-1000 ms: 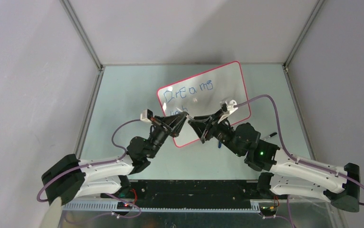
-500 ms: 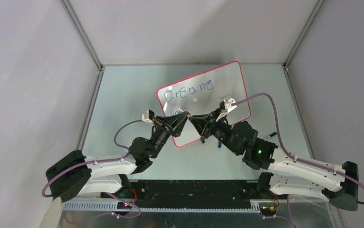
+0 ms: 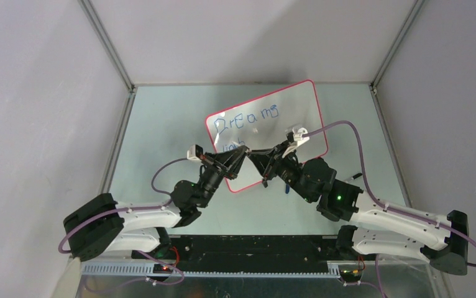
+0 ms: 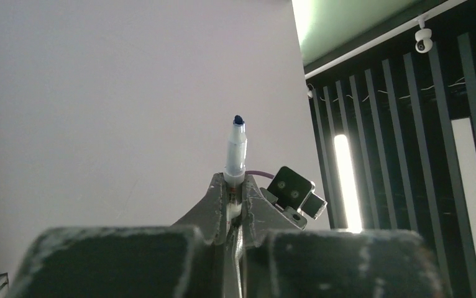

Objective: Write a sentence on the whiteboard
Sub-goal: Adjust the whiteboard marker.

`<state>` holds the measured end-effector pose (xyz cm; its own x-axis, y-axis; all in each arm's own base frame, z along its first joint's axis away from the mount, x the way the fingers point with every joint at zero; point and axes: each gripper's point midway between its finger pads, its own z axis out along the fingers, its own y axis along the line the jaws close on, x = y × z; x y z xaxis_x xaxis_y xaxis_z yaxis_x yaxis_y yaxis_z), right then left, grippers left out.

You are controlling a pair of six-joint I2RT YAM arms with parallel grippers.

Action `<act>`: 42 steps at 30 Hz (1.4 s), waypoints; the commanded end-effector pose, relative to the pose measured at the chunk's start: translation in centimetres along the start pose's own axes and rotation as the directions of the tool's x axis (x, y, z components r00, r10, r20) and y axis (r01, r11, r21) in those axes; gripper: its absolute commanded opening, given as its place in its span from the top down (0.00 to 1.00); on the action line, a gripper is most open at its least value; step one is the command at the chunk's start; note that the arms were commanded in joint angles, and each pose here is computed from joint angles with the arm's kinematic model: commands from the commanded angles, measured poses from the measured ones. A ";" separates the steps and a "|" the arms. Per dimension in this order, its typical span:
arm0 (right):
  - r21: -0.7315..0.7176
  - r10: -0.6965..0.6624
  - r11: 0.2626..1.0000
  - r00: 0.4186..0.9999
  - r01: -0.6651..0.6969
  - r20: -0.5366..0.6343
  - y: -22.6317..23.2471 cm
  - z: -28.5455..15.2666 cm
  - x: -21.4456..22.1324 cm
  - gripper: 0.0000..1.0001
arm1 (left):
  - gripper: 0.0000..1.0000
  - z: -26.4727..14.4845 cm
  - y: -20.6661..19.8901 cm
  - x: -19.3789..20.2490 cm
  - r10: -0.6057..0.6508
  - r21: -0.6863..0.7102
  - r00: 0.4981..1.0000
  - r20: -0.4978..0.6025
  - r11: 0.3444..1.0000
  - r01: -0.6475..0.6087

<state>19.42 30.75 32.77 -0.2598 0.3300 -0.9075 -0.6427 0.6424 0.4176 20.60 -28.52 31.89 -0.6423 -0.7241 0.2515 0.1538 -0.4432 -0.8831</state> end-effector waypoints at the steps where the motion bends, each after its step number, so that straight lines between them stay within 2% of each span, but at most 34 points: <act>1: -0.021 0.033 0.999 0.998 -0.032 0.048 1.1 -0.3 -2.5 1.00 | 0.82 -0.2 -1.9 1.0 -0.027 0.060 0.999 -0.029 0.998 0.029; 2: -0.018 0.035 0.999 0.998 -0.034 0.046 1.0 -0.4 -2.5 1.00 | 0.70 -0.4 -1.7 0.6 -0.023 0.053 1.000 -0.014 0.998 0.024; 3: -0.021 0.041 0.999 0.998 -0.040 0.054 1.0 -0.7 -2.9 1.00 | 0.64 -0.5 -1.5 0.4 -0.021 0.047 1.000 -0.006 0.999 0.022; 4: -0.016 0.038 0.999 0.998 -0.037 0.046 0.8 -0.9 -2.8 1.00 | 0.54 -0.8 -1.3 0.0 -0.014 0.037 1.000 0.012 0.999 0.014; 8: 0.047 0.025 0.999 0.999 -0.027 0.027 -0.7 -2.1 -3.1 1.00 | 0.31 -1.8 -0.2 -1.2 0.047 -0.011 0.998 0.048 0.999 -0.047; 11: 0.134 0.006 0.991 1.000 -0.009 0.021 -2.8 -3.3 -3.7 1.00 | 0.20 -3.1 1.3 -2.7 0.125 -0.070 0.990 0.066 0.990 -0.120; 13: 0.196 -0.011 0.981 1.000 0.015 -0.023 -4.4 -4.4 -3.3 1.00 | 0.18 -4.3 1.6 -3.7 0.204 -0.093 0.978 0.047 0.976 -0.199; 14: 0.212 -0.005 0.977 1.000 0.008 -0.013 -4.8 -4.9 -4.1 1.00 | 0.17 -4.3 1.6 -5.4 0.282 -0.100 0.956 0.076 0.956 -0.274; 15: 0.234 -0.007 0.972 0.999 0.019 -0.050 -5.4 -5.3 -3.5 1.00 | 0.16 -5.1 2.1 -5.5 0.327 -0.123 0.945 0.034 0.939 -0.320; 16: 0.237 -0.002 0.971 0.999 0.014 -0.053 -5.6 -5.5 -4.1 1.00 | 0.15 -5.2 2.1 -7.5 0.437 -0.143 0.898 0.058 0.894 -0.425; 17: 0.251 -0.008 0.967 0.995 0.031 -0.095 -6.0 -5.9 -3.5 1.00 | 0.12 -5.8 2.2 -7.7 0.537 -0.154 0.843 0.004 0.834 -0.531; 18: 0.248 -0.005 0.968 0.994 0.032 -0.109 -6.0 -5.9 -3.7 1.00 | 0.10 -5.9 2.0 -9.4 0.606 -0.185 0.795 0.020 0.784 -0.593; 19: 0.263 -0.012 0.963 0.988 0.053 -0.152 -6.4 -6.2 -3.0 1.00 | 0.07 -6.5 1.8 -10.0 0.712 -0.215 0.702 -0.027 0.682 -0.699; 20: 0.263 -0.014 0.963 0.985 0.059 -0.171 -6.4 -6.1 -3.1 1.00 | 0.05 -6.6 1.3 -11.4 0.766 -0.251 0.643 -0.016 0.619 -0.744; 21: 0.273 -0.021 0.959 0.977 0.079 -0.211 -6.8 -6.3 -2.5 1.00 | 0.03 -6.9 0.5 -12.3 0.844 -0.291 0.535 -0.048 0.500 -0.816; 22: 0.271 -0.026 0.958 0.972 0.090 -0.233 -6.7 -6.0 -2.5 1.00 | 0.02 -7.0 -0.1 -13.7 0.882 -0.329 0.470 -0.043 0.432 -0.840; 23: 0.276 -0.031 0.955 0.963 0.108 -0.269 -7.0 -6.1 -1.9 1.00 | 0.01 -7.0 -0.5 -14.4 0.920 -0.347 0.383 -0.080 0.335 -0.876; 25: 0.268 -0.039 0.954 0.944 0.133 -0.327 -6.8 -5.1 -1.2 1.00 | 0.01 -6.1 -0.4 -16.0 0.955 -0.344 0.271 -0.120 0.216 -0.914; 27: 0.258 -0.049 0.954 0.930 0.152 -0.365 -6.7 -4.4 -0.6 1.00 | 0.01 -5.0 -0.1 -18.4 0.970 -0.339 0.213 -0.121 0.161 -0.927; 31: 0.230 -0.067 0.958 0.916 0.169 -0.396 -6.2 -3.1 0.3 1.00 | 0.01 -2.3 1.0 -21.5 0.976 -0.268 0.179 -0.122 0.142 -0.953; 34: 0.222 -0.078 0.958 0.913 0.179 -0.400 -6.1 -2.5 0.6 1.00 | 0.02 -0.8 1.7 -23.3 0.983 -0.240 0.164 -0.078 0.141 -0.960; 37: 0.219 -0.088 0.957 0.910 0.190 -0.405 -6.2 -2.5 0.7 1.00 | 0.03 -0.9 1.5 -22.6 0.983 -0.128 0.179 -0.026 0.175 -0.976; 38: 0.217 -0.090 0.957 0.909 0.192 -0.407 -6.2 -2.5 0.8 1.00 | 0.04 -0.9 1.6 -22.3 0.977 -0.102 0.214 -0.026 0.210 -0.972; 39: 0.213 -0.095 0.957 0.908 0.196 -0.408 -6.2 -2.5 0.8 1.00 | 0.05 -0.8 1.8 -21.6 0.976 -0.037 0.214 -0.043 0.212 -0.976; 42: 0.212 -0.100 0.956 0.906 0.202 -0.410 -6.2 -2.3 0.8 1.00 | 0.10 -0.8 2.8 -20.5 0.955 0.057 0.276 -0.112 0.284 -0.957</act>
<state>21.40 24.98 27.24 -0.5070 -0.0637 -0.8596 -0.4858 0.8449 0.2239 35.90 -12.07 18.46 -0.1826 -0.5667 -0.8034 0.4272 0.6903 -0.5840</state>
